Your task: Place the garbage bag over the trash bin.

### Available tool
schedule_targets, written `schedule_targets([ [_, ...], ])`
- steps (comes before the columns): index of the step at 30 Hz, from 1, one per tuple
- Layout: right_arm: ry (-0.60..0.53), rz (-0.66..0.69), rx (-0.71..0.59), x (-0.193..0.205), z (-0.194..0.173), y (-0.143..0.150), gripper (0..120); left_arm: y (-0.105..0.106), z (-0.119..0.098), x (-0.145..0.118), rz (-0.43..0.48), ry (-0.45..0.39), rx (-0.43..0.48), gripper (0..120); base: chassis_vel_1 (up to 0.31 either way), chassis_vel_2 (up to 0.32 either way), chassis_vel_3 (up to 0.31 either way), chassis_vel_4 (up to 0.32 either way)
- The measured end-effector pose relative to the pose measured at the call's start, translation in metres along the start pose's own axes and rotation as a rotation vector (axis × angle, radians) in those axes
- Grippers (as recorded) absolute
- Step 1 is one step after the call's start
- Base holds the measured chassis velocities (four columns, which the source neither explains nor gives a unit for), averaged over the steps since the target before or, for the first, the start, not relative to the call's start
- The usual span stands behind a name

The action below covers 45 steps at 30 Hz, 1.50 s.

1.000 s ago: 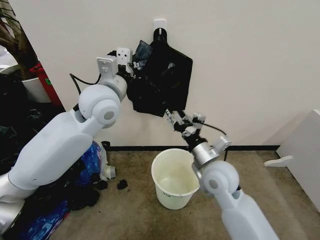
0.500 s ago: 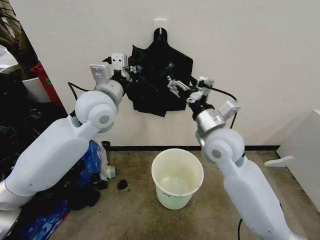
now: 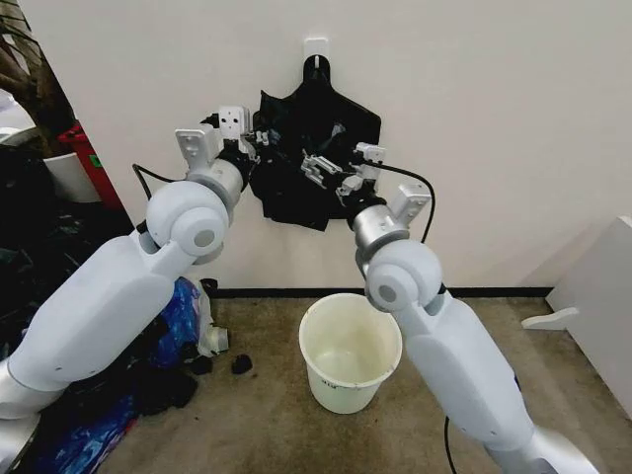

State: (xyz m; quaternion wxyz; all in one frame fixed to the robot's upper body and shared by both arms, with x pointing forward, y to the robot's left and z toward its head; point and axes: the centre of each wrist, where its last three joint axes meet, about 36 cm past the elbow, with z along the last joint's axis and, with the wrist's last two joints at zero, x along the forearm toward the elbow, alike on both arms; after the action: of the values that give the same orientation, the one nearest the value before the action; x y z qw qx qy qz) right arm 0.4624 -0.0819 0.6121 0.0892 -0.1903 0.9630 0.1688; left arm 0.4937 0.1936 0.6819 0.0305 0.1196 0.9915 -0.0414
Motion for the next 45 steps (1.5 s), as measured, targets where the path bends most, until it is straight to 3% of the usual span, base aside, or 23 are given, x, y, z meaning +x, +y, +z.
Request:
schedule_targets([
  [23, 0.067, 0.124, 0.038, -0.047, 0.009, -0.014, 96, 0.001, -0.003, 0.004, 0.009, -0.009, -0.002, 0, 0.000, 0.000, 0.000, 0.000],
  [28, 0.064, 0.135, 0.023, -0.050, 0.009, -0.019, 73, 0.001, -0.005, 0.006, 0.012, -0.012, -0.006, 0, 0.000, 0.000, 0.000, 0.000],
  [30, 0.063, 0.136, 0.021, -0.050, 0.009, -0.019, 72, 0.001, -0.005, 0.006, 0.012, -0.012, -0.007, 0, 0.000, 0.000, 0.000, 0.000],
  [36, 0.056, 0.133, 0.014, -0.051, 0.008, -0.022, 45, 0.004, -0.006, 0.008, 0.007, -0.014, -0.012, 0, 0.000, 0.000, 0.000, 0.000],
  [45, 0.051, 0.127, 0.007, -0.051, 0.008, -0.024, 18, 0.006, -0.006, 0.009, 0.001, -0.011, -0.008, 0, 0.000, 0.000, 0.000, 0.000],
])
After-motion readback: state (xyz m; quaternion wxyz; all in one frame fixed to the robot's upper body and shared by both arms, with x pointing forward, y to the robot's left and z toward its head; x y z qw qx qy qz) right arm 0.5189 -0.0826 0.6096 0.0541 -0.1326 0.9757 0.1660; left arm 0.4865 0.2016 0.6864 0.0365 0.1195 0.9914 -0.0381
